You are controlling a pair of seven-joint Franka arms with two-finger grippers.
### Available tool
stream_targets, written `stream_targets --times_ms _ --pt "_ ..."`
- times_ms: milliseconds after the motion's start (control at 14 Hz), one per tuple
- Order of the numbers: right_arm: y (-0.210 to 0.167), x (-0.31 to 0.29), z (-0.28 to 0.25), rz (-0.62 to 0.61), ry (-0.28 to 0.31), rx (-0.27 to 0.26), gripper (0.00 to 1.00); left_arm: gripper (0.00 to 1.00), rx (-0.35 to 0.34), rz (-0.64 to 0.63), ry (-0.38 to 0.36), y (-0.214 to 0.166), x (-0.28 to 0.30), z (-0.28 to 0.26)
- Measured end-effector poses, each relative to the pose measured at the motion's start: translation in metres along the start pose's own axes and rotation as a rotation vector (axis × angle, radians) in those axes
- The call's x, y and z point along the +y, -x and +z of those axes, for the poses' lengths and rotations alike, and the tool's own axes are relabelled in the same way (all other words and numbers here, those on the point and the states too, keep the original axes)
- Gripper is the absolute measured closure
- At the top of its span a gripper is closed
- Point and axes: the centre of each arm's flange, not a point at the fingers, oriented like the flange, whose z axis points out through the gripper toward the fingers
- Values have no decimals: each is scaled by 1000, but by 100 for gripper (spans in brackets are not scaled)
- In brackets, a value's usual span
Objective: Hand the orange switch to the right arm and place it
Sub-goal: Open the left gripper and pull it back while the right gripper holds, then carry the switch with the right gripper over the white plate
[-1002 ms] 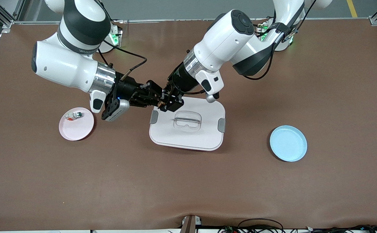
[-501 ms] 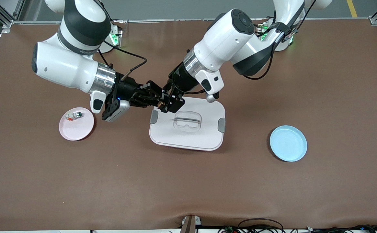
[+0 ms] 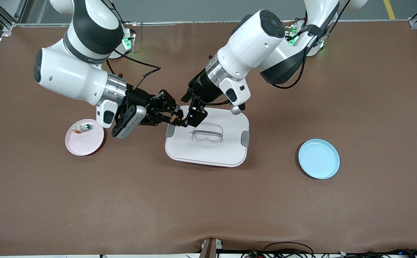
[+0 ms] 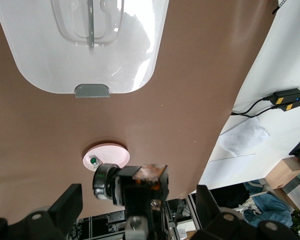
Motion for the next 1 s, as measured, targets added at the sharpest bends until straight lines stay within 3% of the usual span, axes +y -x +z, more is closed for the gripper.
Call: stream_targets --times_ms 215,573,1002 --pt "7 18 7 -134 145 -93 58 0 1 -5 14 -3 6 -10" --pt "18 93 1 -371 266 -296 58 0 49 -10 6 -19 -2 -24" --pt "35 168 -6 -547 353 -463 58 0 134 35 -34 -43 -33 -35"
